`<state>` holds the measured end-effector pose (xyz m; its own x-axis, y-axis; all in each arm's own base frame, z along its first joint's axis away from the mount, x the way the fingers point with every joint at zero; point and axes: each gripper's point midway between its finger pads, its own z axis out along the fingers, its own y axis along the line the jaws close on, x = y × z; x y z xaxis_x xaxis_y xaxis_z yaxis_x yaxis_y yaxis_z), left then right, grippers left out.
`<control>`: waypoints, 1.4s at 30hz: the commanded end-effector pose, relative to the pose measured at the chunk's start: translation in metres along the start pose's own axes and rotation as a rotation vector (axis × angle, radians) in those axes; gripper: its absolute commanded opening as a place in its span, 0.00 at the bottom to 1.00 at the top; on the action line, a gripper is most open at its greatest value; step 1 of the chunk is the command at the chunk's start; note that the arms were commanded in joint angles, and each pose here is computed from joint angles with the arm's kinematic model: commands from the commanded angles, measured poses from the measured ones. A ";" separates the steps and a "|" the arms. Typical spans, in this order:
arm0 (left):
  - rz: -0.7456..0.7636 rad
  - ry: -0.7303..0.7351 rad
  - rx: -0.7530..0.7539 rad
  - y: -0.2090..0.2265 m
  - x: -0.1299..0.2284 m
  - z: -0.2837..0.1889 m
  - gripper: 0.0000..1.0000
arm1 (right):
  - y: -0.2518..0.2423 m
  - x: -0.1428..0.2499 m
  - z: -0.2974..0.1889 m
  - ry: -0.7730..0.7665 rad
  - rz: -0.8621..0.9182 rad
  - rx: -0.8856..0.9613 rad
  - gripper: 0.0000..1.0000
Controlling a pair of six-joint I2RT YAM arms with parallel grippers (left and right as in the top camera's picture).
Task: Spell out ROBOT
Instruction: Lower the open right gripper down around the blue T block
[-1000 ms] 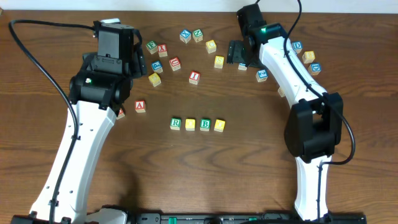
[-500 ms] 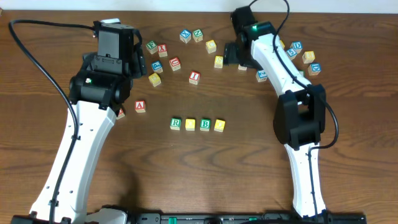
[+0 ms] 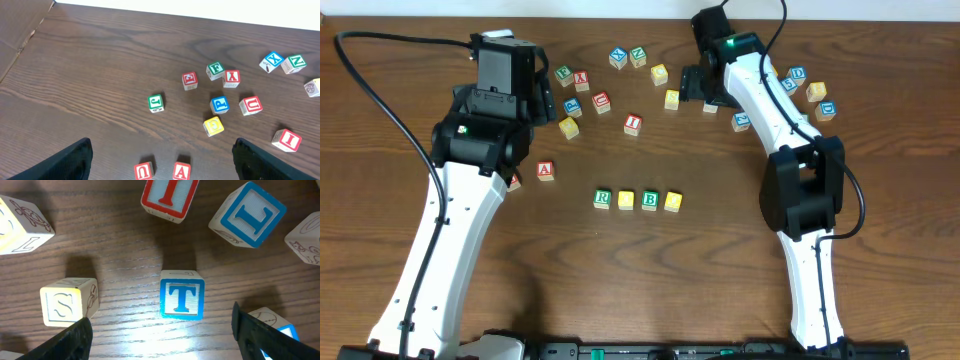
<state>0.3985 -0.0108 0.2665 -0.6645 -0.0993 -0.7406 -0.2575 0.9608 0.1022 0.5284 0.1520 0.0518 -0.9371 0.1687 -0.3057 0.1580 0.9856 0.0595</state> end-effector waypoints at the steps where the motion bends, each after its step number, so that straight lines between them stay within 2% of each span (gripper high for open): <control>1: -0.001 -0.008 -0.013 0.004 -0.005 -0.001 0.88 | -0.013 -0.013 -0.006 -0.031 0.010 0.018 0.84; 10: -0.001 -0.008 -0.014 0.004 -0.005 0.000 0.88 | -0.018 -0.015 -0.005 -0.037 0.019 0.030 0.81; 17: -0.001 -0.008 -0.013 0.004 -0.005 -0.001 0.88 | -0.018 -0.014 -0.003 -0.032 0.018 0.032 0.67; 42: -0.001 -0.008 -0.014 0.004 -0.005 0.000 0.88 | -0.017 -0.005 0.019 0.000 0.010 0.045 0.69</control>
<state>0.3985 -0.0108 0.2663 -0.6648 -0.0993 -0.7404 -0.2575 0.9608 0.1024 0.5341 0.1363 0.0411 -0.9336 0.1872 -0.3054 0.1844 0.9821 0.0381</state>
